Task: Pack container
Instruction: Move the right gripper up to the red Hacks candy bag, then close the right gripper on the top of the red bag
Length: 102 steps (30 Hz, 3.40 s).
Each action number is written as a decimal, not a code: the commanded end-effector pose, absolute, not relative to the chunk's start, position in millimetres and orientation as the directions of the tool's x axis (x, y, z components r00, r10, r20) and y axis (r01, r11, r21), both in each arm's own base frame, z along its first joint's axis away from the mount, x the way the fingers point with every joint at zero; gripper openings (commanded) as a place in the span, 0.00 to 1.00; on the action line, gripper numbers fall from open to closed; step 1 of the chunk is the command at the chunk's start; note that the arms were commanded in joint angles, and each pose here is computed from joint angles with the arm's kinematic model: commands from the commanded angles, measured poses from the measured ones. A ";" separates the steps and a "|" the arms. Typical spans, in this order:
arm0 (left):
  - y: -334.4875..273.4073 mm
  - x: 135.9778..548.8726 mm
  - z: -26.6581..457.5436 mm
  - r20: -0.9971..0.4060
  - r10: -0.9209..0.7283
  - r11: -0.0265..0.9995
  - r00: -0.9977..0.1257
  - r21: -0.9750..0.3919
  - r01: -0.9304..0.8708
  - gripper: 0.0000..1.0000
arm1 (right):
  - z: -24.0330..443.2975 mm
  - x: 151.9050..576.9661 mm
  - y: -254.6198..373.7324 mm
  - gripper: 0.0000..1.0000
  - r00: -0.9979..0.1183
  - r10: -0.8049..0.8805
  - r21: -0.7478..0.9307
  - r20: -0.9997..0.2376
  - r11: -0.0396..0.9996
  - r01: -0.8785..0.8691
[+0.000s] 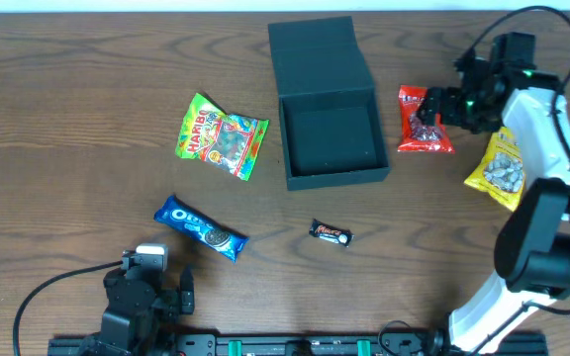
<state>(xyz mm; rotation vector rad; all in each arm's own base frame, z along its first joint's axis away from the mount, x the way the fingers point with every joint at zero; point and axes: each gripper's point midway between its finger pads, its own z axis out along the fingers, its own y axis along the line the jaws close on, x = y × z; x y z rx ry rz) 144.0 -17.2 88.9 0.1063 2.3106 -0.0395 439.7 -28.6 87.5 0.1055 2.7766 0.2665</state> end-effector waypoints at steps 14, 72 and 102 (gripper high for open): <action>-10.2 135.3 76.5 -0.696 0.082 0.996 -0.713 0.039 0.077 0.95 | 46.0 455.6 -22.2 0.99 -0.950 0.096 0.166 -0.297 0.985 0.047; -10.2 135.3 76.5 -0.696 0.082 0.996 -0.713 0.039 0.077 0.95 | 11.1 462.1 -11.3 0.29 -0.961 0.074 0.101 -0.267 0.994 0.048; -10.2 135.3 76.5 -0.696 0.082 0.996 -0.713 0.039 0.077 0.96 | 52.9 457.3 -10.3 0.01 -0.945 0.113 0.117 -0.306 0.990 0.081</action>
